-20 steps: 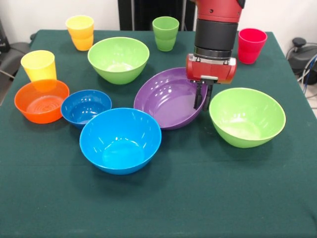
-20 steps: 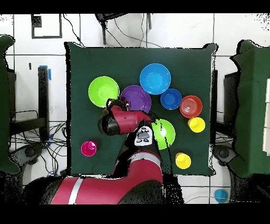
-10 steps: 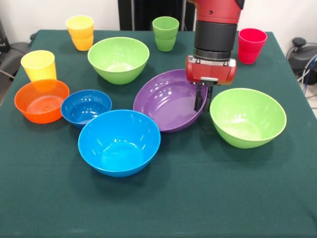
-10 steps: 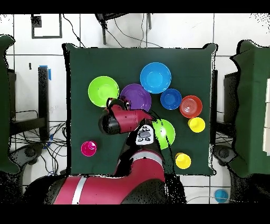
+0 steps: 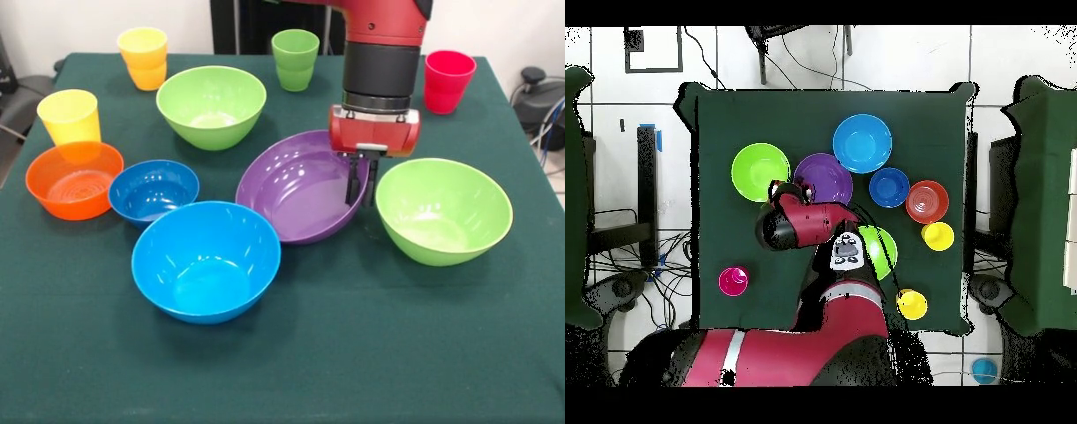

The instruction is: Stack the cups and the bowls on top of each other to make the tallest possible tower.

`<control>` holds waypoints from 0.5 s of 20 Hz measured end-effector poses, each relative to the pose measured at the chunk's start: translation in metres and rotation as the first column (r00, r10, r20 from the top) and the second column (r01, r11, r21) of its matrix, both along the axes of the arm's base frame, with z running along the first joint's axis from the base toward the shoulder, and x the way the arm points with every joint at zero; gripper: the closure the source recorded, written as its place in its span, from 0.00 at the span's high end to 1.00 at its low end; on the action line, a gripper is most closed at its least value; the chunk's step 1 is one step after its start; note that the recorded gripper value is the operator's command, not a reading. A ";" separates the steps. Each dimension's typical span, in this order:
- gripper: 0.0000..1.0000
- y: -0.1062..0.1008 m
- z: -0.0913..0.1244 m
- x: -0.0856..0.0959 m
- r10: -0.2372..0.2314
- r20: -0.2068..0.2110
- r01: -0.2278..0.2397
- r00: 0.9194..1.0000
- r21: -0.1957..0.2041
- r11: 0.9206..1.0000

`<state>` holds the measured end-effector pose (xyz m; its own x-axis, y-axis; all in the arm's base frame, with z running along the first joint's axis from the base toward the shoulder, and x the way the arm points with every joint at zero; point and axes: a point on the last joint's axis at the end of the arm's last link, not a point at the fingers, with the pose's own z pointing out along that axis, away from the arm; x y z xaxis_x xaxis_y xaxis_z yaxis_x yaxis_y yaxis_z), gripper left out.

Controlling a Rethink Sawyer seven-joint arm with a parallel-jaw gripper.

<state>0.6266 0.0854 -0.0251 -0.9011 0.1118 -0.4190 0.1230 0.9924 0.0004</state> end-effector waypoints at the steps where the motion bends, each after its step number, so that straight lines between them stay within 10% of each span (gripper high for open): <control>1: 0.00 -0.001 0.000 0.001 0.002 0.003 -0.002 1.000 0.001 1.000; 10: 0.00 -0.009 -0.005 0.019 0.024 0.033 -0.024 0.999 0.020 1.000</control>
<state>0.6451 0.0769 -0.0299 -0.8892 0.0991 -0.4466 0.0989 0.9948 0.0239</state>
